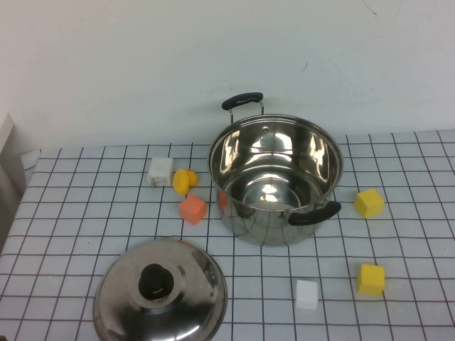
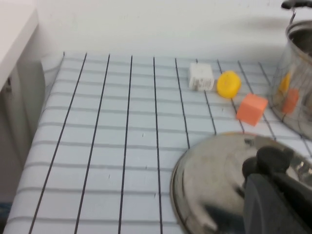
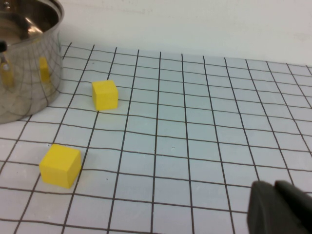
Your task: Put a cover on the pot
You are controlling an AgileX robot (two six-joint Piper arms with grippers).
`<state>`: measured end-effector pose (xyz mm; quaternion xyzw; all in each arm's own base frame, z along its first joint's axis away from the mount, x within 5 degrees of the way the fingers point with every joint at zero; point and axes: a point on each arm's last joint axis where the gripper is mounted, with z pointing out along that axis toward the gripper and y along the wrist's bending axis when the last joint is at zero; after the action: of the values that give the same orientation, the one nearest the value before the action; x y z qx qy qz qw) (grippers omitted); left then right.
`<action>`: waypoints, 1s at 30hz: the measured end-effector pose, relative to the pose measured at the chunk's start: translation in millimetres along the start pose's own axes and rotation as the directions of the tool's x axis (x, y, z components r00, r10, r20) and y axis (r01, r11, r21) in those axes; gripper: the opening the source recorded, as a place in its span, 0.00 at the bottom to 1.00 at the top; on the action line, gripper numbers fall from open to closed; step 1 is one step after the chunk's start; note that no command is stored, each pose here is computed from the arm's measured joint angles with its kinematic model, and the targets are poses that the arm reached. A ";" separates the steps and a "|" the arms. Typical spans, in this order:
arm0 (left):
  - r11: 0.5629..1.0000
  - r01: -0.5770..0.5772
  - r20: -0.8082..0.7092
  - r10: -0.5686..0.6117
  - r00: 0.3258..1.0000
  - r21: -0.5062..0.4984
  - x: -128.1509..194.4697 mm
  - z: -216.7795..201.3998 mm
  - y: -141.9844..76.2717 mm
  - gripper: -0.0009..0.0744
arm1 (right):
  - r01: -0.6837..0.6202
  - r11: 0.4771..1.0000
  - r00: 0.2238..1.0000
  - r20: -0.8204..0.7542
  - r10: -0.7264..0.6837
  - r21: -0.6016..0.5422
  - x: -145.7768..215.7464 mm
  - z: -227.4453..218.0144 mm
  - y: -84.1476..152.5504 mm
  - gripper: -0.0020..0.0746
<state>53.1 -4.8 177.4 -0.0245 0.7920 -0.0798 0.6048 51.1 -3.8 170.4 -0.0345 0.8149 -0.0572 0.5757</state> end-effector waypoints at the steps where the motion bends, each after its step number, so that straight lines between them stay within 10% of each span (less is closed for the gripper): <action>1: 1.000 0.000 0.016 0.000 1.000 0.003 -1.1 0.2 -0.2 0.01 | 0.000 1.000 1.000 0.000 0.000 0.000 0.0 0.0 0.0 0.04; 7: 0.998 -0.007 0.263 -0.008 0.965 0.055 -23.1 -3.0 -4.9 0.01 | 0.000 1.000 1.000 0.000 0.000 0.000 0.0 0.0 0.0 0.04; 21: 0.985 -0.062 0.754 -0.082 0.652 0.161 -67.9 -32.7 -13.7 0.01 | 0.000 1.000 1.000 0.000 0.000 0.000 0.0 0.0 0.0 0.04; 30: 0.973 0.107 0.616 -0.212 0.759 0.204 -107.6 -46.3 -15.9 0.01 | 0.000 1.000 1.000 0.000 0.000 0.000 0.0 0.0 0.0 0.04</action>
<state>36.4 -1.5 294.4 -0.0702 0.5283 -0.1800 0.8268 51.1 -3.8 170.4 -0.0345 0.8149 -0.0572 0.5757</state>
